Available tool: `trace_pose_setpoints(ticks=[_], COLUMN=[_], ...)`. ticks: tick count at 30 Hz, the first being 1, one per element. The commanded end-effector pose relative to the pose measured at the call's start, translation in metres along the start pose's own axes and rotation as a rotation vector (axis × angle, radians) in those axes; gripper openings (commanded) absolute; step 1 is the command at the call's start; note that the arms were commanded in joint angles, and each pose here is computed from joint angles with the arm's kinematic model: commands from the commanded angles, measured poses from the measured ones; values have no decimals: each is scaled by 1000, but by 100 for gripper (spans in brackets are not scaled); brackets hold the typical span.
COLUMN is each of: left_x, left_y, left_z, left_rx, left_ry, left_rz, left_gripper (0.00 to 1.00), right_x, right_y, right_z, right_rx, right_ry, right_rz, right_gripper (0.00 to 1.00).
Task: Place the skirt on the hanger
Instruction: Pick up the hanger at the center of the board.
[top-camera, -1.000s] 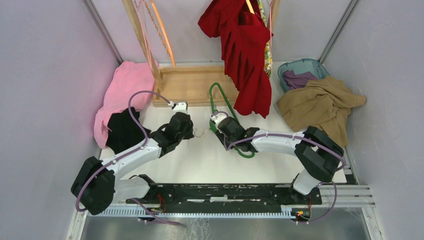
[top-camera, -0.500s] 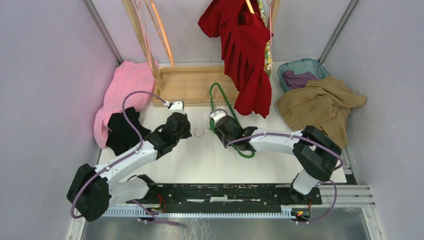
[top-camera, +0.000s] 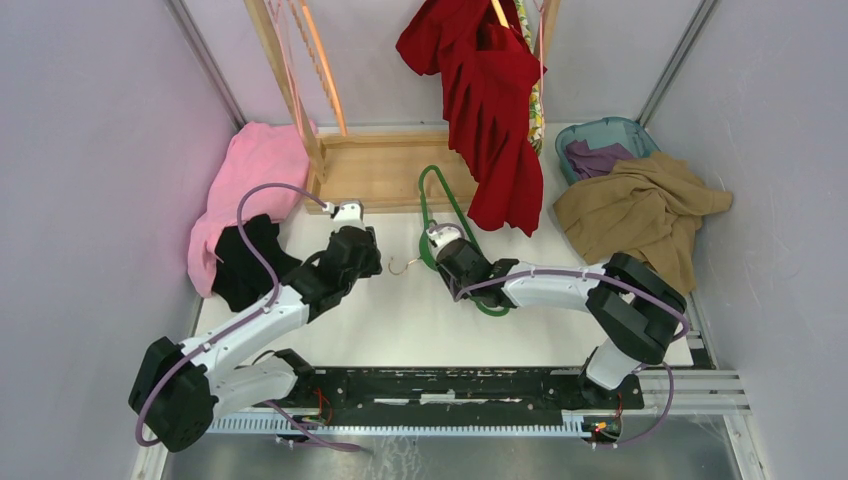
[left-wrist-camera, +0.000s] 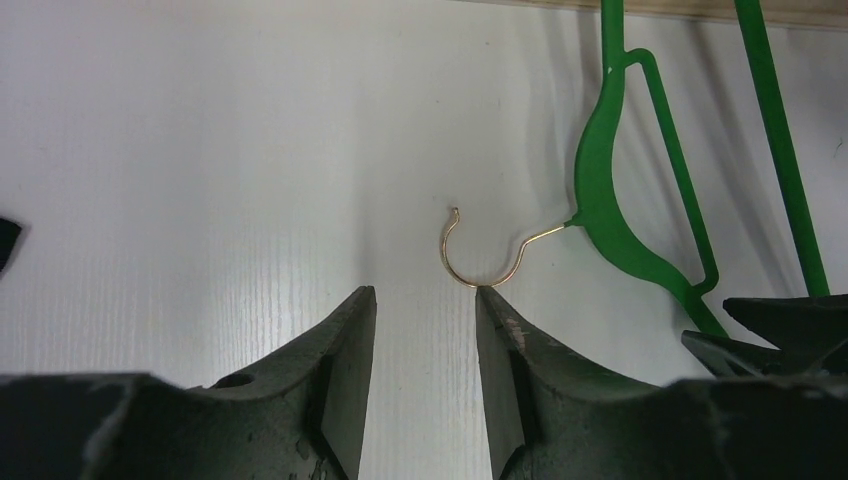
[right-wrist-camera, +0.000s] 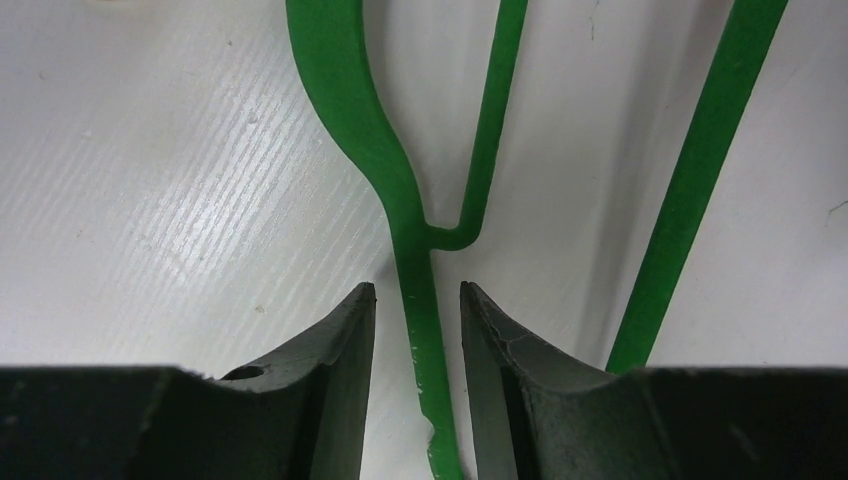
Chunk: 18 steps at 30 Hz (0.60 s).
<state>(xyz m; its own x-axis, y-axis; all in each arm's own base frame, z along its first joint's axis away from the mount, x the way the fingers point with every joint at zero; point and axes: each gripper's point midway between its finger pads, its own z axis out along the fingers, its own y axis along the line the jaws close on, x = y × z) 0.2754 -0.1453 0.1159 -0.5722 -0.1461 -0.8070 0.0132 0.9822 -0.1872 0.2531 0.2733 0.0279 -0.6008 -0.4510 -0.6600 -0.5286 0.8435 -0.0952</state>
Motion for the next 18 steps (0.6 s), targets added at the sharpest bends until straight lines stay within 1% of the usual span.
trace_pose_setpoints(ticks=[1, 5, 12, 13, 14, 15, 18], left_x=[-19, -21, -27, -27, -27, -27, -30], left_y=[-3, -4, -2, -2, -2, -2, -1], left_z=[-6, -7, -11, -12, -12, -12, -14], left_rx=[-1, -1, -3, -3, -4, -3, -9], left_ry=[-56, -56, -74, -75, -75, -75, -77], left_rz=[-34, -33, -30, -29, -29, -26, -22], left_gripper=[50, 50, 50, 50, 50, 50, 50], right_x=[-10, -8, 3, 5, 8, 7, 3], right_y=[1, 5, 8, 6, 5, 3, 1], right_z=[3, 13, 32, 34, 36, 36, 33], right_rx=[0, -34, -92, -91, -91, -93, -111], right_ry=[-44, -29, 22, 28, 34, 31, 15], right_rz=[69, 102, 172, 181, 190, 199, 215], right_gripper=[42, 42, 36, 33, 25, 20, 9])
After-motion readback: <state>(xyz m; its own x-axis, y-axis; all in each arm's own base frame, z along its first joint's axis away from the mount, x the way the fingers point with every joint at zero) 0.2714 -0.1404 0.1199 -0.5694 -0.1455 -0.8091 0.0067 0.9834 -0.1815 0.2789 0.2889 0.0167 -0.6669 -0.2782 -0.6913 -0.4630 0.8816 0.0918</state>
